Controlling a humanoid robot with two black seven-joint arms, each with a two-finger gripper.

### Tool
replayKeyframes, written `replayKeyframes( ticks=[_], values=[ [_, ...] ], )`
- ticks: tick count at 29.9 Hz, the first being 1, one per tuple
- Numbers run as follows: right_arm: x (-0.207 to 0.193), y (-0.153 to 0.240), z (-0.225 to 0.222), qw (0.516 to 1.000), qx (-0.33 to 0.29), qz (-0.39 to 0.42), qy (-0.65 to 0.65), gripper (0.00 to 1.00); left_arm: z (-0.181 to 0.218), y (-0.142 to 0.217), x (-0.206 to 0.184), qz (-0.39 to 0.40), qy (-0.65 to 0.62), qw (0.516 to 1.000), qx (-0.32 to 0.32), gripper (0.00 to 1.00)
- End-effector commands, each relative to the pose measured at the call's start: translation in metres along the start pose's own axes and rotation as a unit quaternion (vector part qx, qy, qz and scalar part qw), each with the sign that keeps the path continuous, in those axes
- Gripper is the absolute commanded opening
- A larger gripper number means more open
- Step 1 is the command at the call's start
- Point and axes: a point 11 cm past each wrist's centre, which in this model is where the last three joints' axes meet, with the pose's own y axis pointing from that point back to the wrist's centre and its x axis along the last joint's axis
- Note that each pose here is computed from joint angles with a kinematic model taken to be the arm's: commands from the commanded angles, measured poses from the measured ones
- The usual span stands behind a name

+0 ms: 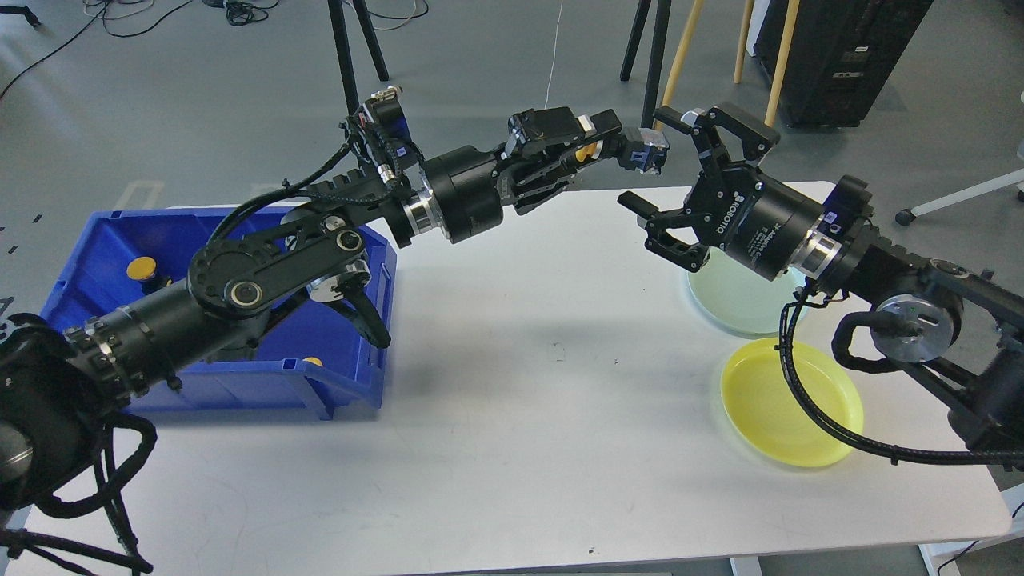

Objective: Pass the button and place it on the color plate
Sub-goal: 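Close the right gripper on the button held by the left gripper, then carry the yellow button with the right gripper over the yellow plate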

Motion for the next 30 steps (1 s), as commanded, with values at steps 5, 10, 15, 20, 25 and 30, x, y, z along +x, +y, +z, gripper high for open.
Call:
replayKeyframes(
  ticks=[5,10,15,20,25,30],
  values=[
    [-0.004,-0.004,0.002,1.000,0.001,-0.006,-0.004,0.45,0.000,0.000,0.000,0.000,0.000,1.000,0.000,0.10],
    [-0.007,-0.009,0.001,1.000,0.004,-0.006,-0.005,0.08,0.000,0.000,0.000,0.001,0.000,1.000,0.000,0.10],
    [-0.009,-0.011,0.001,1.000,0.006,-0.006,-0.006,0.01,0.000,0.000,0.000,0.001,0.000,1.000,-0.001,0.10],
    [-0.007,-0.010,-0.001,1.000,0.009,0.000,-0.005,0.01,0.000,-0.001,0.001,0.011,-0.004,1.000,-0.001,0.27],
    [-0.001,-0.007,-0.003,1.000,0.014,0.018,-0.004,0.01,-0.004,-0.004,0.001,0.043,-0.007,0.999,-0.005,0.65],
    [0.014,0.011,0.003,0.998,0.027,0.057,-0.023,0.01,-0.001,-0.004,0.004,0.049,-0.003,0.999,-0.011,0.81]
  ],
)
